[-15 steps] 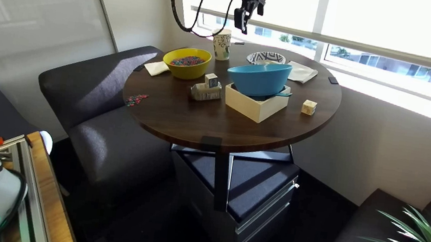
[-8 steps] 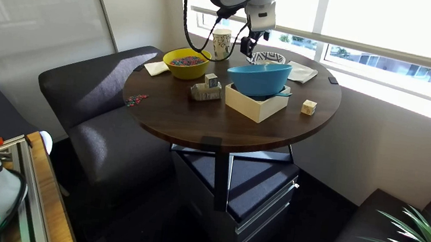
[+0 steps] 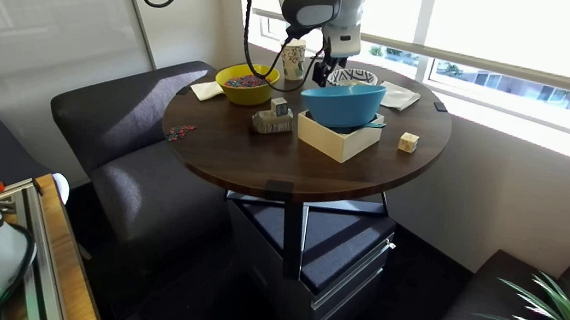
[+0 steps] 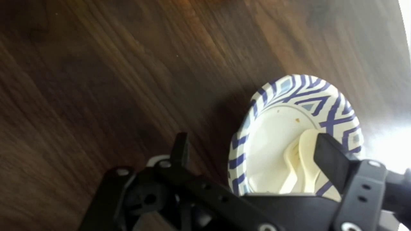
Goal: Move the bowl to the right
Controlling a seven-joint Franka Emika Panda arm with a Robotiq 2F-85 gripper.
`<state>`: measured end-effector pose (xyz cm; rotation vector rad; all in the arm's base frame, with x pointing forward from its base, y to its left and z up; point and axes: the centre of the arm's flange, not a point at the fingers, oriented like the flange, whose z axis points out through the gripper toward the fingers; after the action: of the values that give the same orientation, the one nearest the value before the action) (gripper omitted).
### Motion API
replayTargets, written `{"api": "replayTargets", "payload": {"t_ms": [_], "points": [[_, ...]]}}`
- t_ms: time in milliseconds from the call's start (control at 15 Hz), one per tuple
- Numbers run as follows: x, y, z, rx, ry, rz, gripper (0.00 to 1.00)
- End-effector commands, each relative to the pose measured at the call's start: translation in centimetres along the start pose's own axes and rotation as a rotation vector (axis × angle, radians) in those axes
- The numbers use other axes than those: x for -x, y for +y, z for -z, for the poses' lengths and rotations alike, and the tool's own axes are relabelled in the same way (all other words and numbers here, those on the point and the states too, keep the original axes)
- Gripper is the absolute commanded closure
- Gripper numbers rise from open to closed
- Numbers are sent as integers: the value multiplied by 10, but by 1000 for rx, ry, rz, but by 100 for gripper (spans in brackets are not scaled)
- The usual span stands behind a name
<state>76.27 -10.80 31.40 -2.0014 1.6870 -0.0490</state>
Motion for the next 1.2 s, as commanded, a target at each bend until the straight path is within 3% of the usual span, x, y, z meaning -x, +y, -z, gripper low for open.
{"api": "replayTargets", "payload": {"t_ms": [0, 200, 267, 333, 867, 1133], "points": [[-13, -12, -15, 48, 87, 0, 1], [-19, -14, -21, 84, 145, 13, 18], [-20, -16, -23, 89, 156, 16, 19], [-18, -18, -25, 93, 161, 25, 35], [-11, -29, -26, 87, 159, 58, 99], [-1, -37, -10, 46, 136, 88, 97]]}}
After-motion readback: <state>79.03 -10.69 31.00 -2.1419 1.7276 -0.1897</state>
